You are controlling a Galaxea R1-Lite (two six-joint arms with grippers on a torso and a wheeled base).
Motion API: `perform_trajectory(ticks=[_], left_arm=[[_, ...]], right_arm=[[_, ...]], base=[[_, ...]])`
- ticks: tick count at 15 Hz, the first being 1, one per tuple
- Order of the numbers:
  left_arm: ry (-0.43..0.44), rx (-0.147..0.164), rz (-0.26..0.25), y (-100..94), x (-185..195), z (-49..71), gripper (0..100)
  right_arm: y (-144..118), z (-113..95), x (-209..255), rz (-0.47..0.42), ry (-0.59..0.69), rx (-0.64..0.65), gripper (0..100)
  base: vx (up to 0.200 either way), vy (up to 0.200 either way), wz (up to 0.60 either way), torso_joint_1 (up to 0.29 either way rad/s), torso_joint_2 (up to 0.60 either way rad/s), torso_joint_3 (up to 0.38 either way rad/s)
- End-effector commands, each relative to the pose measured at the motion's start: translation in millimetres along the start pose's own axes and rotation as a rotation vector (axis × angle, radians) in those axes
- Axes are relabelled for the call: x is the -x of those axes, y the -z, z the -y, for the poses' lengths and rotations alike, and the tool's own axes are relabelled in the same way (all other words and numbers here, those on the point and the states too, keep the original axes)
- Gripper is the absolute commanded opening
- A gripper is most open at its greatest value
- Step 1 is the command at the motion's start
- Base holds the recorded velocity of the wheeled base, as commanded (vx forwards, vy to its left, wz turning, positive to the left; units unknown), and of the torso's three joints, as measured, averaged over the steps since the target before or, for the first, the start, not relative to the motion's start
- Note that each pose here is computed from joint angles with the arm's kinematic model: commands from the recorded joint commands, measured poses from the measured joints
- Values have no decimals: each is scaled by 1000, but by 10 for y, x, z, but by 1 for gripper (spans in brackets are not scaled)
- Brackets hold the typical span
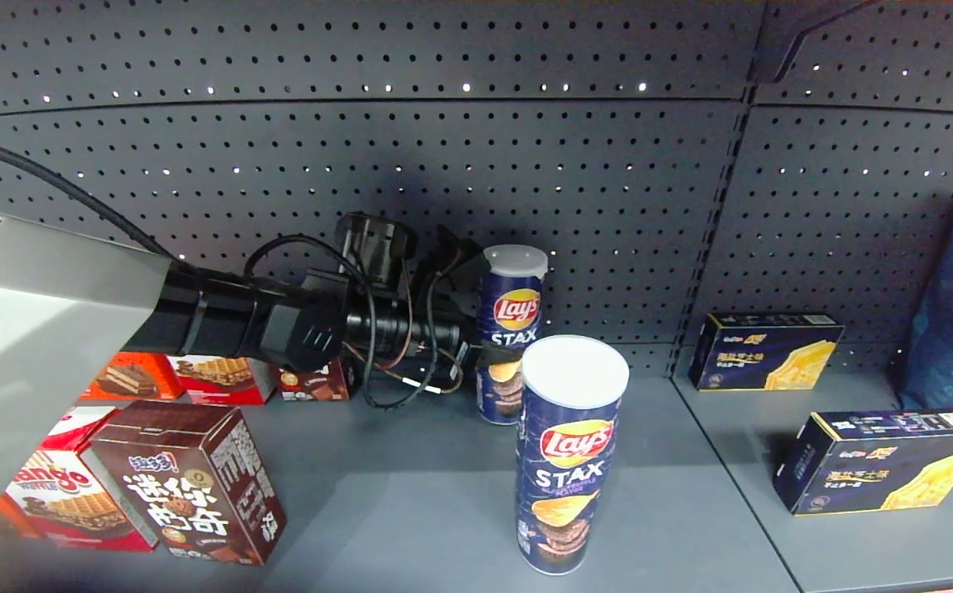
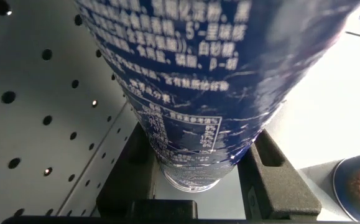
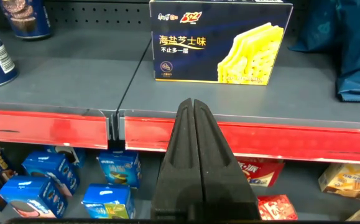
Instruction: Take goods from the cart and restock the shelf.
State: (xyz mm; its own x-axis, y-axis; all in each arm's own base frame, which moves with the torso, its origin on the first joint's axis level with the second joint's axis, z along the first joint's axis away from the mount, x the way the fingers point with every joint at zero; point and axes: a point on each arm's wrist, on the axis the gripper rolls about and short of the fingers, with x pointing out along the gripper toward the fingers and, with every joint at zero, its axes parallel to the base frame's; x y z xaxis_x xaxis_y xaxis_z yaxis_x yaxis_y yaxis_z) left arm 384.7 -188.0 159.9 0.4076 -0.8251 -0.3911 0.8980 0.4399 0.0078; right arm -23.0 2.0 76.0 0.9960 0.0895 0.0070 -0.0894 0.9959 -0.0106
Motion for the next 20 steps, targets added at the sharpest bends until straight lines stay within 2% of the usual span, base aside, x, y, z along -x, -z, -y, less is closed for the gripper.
perform_trajectory(ticks=[1, 7, 8, 13, 15, 20], left_arm=[[8, 4, -7, 29, -40, 11, 0], [21, 5, -18, 77, -114, 40, 0], [22, 7, -21, 88, -111, 45, 100], [2, -10, 4, 145, -66, 45, 100], [-20, -26, 31, 141, 98, 101, 100], [-73, -41, 73, 95, 399, 105, 100]], right_arm=[[-1, 0, -1, -1, 1, 1, 0], [-1, 0, -1, -1, -1, 1, 0], [-1, 0, -1, -1, 1, 1, 0], [-1, 0, -1, -1, 1, 1, 0], [-1, 0, -1, -1, 1, 1, 0], [-1, 0, -1, -1, 1, 1, 0]], base=[[0, 0, 0, 0, 0, 0], [0, 0, 0, 0, 0, 0], [0, 0, 0, 0, 0, 0], [0, 0, 0, 0, 0, 0], [0, 0, 0, 0, 0, 0], [0, 0, 0, 0, 0, 0]])
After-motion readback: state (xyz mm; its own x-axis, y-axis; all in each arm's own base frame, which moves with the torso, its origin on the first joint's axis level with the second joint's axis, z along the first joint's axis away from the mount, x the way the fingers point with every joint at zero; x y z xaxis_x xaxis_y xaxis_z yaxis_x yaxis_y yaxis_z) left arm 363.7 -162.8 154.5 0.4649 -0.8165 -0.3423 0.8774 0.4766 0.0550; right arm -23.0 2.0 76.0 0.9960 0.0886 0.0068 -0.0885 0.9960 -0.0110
